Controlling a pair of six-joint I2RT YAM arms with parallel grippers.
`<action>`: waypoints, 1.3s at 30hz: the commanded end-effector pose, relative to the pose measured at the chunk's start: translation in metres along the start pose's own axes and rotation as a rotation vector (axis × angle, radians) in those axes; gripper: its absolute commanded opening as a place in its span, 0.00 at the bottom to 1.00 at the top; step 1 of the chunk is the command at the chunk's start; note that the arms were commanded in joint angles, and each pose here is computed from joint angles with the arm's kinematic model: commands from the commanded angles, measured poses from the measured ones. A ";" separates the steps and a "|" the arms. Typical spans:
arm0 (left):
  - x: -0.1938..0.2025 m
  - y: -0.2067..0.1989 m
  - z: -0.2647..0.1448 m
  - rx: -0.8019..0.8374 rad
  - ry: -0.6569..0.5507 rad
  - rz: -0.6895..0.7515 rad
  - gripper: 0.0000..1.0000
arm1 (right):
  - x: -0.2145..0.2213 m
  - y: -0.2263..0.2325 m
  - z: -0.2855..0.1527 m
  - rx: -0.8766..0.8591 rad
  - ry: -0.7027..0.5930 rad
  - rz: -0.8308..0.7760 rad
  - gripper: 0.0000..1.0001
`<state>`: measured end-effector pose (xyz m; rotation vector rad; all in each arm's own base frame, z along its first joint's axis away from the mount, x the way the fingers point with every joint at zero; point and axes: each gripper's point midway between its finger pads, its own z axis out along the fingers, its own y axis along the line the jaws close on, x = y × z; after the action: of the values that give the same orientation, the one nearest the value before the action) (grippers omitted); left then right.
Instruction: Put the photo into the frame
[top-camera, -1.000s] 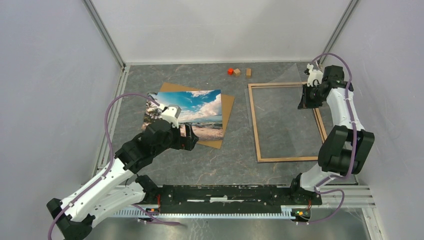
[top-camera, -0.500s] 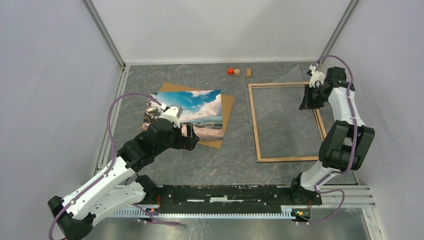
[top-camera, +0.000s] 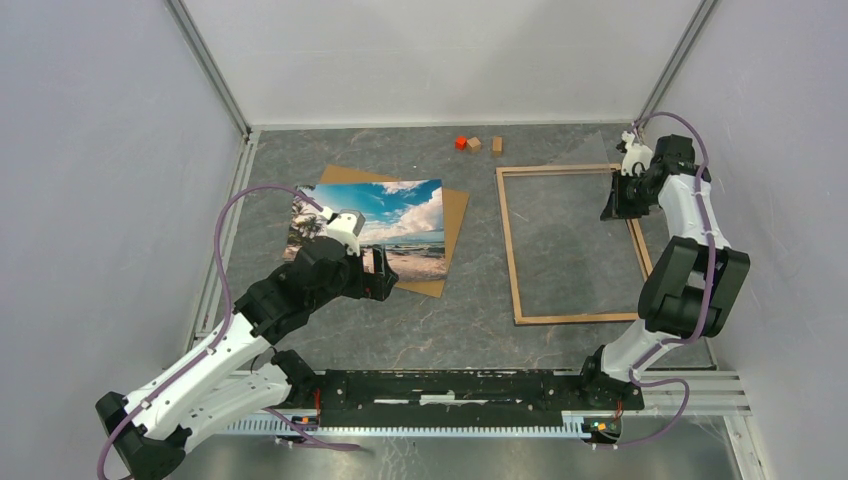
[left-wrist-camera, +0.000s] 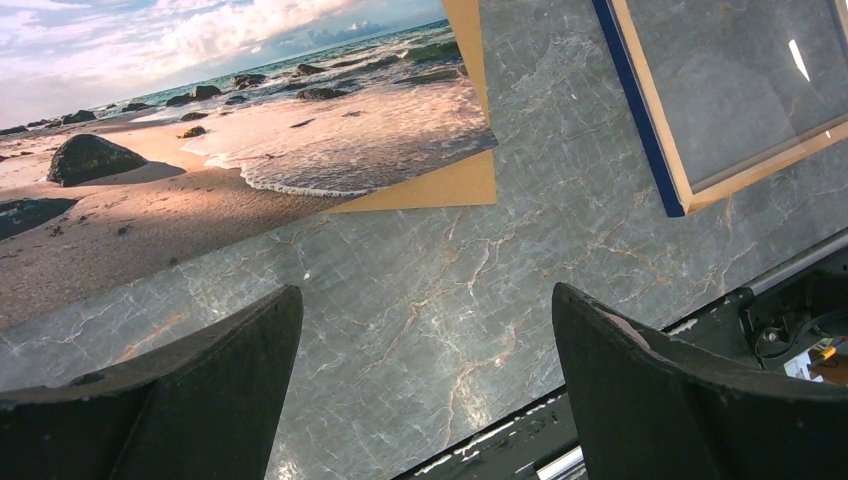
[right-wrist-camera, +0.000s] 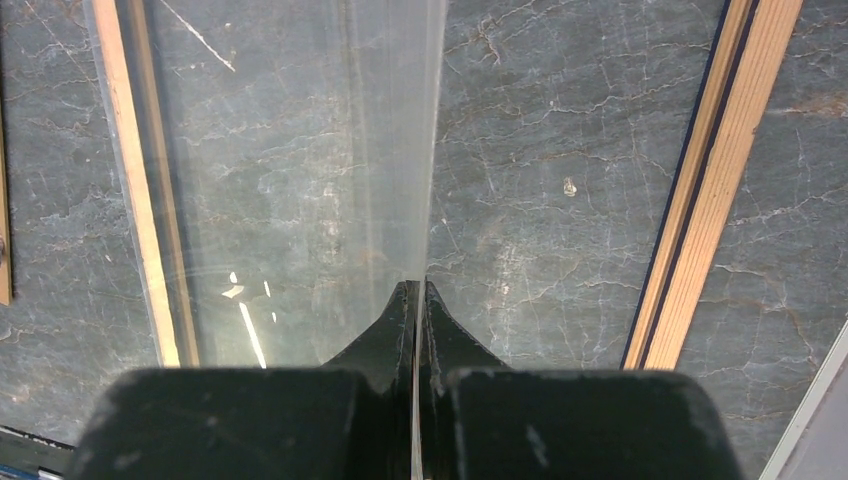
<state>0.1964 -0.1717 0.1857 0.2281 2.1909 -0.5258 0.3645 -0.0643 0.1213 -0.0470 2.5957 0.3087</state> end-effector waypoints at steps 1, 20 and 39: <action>-0.018 -0.005 -0.004 0.008 -0.064 -0.009 1.00 | -0.013 -0.014 -0.001 0.046 -0.037 -0.044 0.00; -0.019 -0.004 -0.003 0.004 -0.062 0.000 1.00 | -0.021 -0.023 0.003 0.055 -0.040 -0.024 0.00; -0.019 -0.006 -0.001 0.008 -0.059 -0.005 1.00 | -0.023 -0.029 0.004 0.061 -0.060 0.003 0.00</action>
<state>0.1980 -0.1716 0.1833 0.2254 2.1981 -0.5136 0.3686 -0.0755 0.1068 -0.0028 2.6240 0.3164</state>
